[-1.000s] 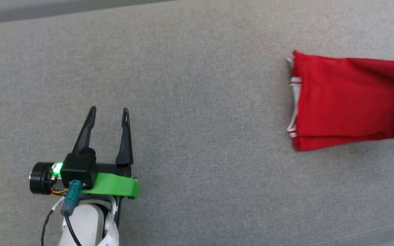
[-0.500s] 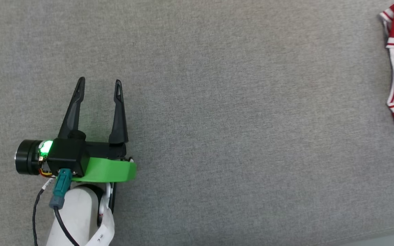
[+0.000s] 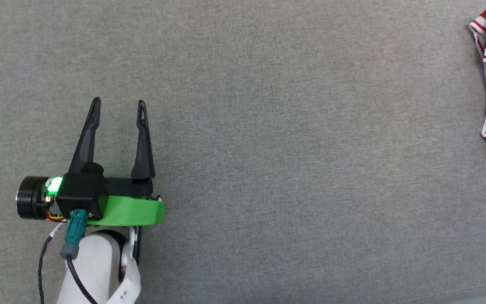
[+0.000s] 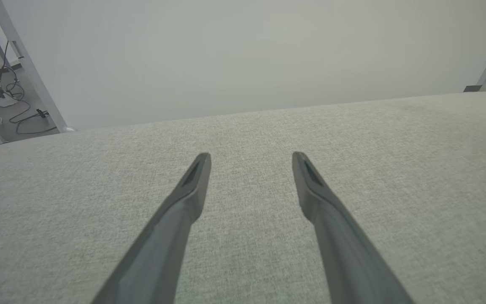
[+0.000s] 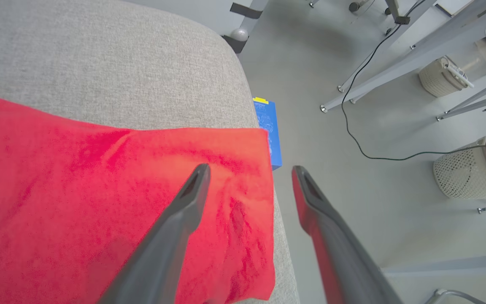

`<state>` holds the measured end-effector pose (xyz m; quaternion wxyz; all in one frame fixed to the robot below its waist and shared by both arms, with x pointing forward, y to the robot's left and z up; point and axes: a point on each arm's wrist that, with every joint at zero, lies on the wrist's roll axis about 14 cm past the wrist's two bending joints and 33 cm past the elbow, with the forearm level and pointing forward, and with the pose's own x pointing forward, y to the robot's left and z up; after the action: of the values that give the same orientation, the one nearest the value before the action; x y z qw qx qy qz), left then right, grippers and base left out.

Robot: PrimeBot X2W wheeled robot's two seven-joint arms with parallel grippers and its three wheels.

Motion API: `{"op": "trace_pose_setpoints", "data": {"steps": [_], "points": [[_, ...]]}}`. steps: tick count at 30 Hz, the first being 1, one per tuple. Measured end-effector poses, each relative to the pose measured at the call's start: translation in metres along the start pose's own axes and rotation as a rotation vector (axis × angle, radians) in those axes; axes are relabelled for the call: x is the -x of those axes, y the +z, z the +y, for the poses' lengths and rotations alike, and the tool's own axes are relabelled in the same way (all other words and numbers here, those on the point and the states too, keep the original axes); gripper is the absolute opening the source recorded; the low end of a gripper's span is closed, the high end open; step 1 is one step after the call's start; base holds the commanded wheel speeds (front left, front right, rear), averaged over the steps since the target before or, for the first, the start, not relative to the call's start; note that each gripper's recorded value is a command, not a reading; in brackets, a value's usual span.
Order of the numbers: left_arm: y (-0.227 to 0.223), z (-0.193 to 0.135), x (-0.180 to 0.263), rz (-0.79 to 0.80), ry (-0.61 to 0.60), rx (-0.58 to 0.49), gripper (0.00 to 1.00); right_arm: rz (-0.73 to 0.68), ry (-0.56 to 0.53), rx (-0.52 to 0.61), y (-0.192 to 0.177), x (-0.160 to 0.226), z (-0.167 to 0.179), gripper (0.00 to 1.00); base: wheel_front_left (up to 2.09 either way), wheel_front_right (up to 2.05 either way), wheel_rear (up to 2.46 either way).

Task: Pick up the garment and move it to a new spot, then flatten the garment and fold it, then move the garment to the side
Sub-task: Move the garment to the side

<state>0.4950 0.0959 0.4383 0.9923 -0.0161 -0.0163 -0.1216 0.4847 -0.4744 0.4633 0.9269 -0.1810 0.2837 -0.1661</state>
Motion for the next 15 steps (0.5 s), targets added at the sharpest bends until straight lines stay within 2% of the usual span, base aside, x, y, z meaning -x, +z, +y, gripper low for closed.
{"op": "trace_pose_setpoints", "data": {"steps": [7,15], "points": [[0.014,0.003,0.025,0.009,0.028,0.001,1.0,-0.422,-0.006,0.009,0.085,0.036,-0.006,1.0,0.0,0.0,0.0],[0.038,0.009,0.058,-0.005,0.078,0.012,1.0,-0.795,0.074,-0.079,0.147,0.11,0.035,1.0,0.0,0.0,0.0]]}}
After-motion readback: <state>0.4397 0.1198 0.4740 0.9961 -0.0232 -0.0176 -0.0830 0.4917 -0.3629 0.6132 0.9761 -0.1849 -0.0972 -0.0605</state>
